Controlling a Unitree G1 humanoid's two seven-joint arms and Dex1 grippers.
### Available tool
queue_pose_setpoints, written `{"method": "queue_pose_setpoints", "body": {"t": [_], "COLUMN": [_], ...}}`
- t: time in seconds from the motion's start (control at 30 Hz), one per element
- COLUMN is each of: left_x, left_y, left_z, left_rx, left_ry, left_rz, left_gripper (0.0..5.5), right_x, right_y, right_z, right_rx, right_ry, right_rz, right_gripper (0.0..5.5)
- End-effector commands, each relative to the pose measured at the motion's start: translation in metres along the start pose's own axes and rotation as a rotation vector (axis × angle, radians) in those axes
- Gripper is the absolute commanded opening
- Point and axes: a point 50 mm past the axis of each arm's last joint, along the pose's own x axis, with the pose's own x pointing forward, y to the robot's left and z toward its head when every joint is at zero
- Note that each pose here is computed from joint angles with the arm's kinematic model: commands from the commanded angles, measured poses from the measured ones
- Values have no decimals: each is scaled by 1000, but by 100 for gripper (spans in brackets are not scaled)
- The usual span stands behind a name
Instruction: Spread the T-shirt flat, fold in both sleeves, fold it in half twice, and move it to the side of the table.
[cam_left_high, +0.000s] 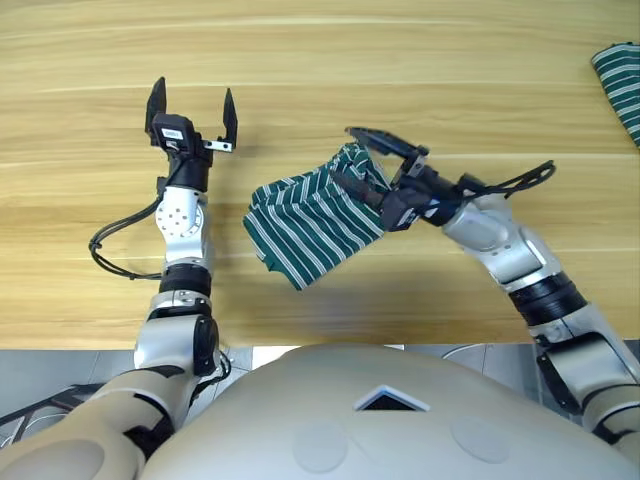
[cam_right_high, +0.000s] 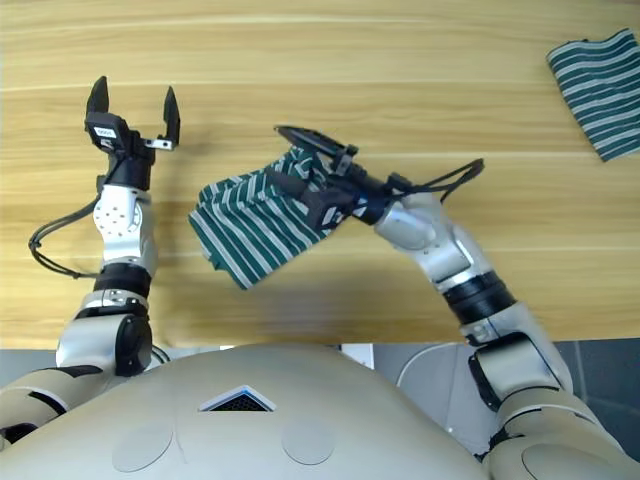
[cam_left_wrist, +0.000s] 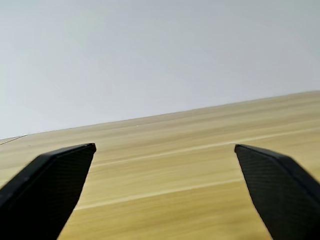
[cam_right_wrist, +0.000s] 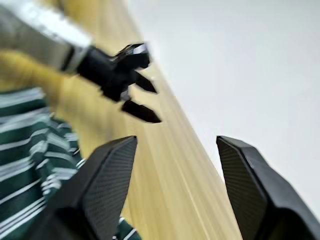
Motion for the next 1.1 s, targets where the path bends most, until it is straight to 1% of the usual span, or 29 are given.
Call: {"method": "queue_pose_setpoints", "body": {"t": [0.03, 0.2, 0.33, 0.43, 0.57, 0.7, 0.93, 1.0, 1.1], "left_x": [5, 10, 11, 12, 14, 16, 18, 17, 15], "left_y": [-1, -6, -5, -3, -6, -8, -15, -18, -18], "left_z": [6, 9, 8, 6, 7, 8, 3, 1, -2], "left_rx": [-2, -4, -1, -8, -17, -22, -61, -71, -81], "left_ry": [-16, -28, -22, -15, -25, -28, -10, -1, 8], "left_rz": [-30, -46, -43, -24, -25, -29, -30, -35, -31], "left_gripper": [515, 515, 515, 515, 515, 515, 515, 515, 515], "right_x": [-9, -4, -16, -22, -17, -10, 22, 26, 28], "right_y": [12, 14, 29, 36, 28, 30, 14, 4, -20], "right_z": [-12, -24, -19, -26, -42, -50, -58, -61, -73], "right_rx": [21, -1, -18, -32, -64, -67, -49, -31, 24], "right_ry": [74, 111, 99, 138, 214, 229, 208, 211, 261], "right_rz": [95, 140, 270, 356, 333, 325, 174, 130, 20], "right_gripper": [293, 293, 293, 293, 293, 293, 293, 293, 293]}}
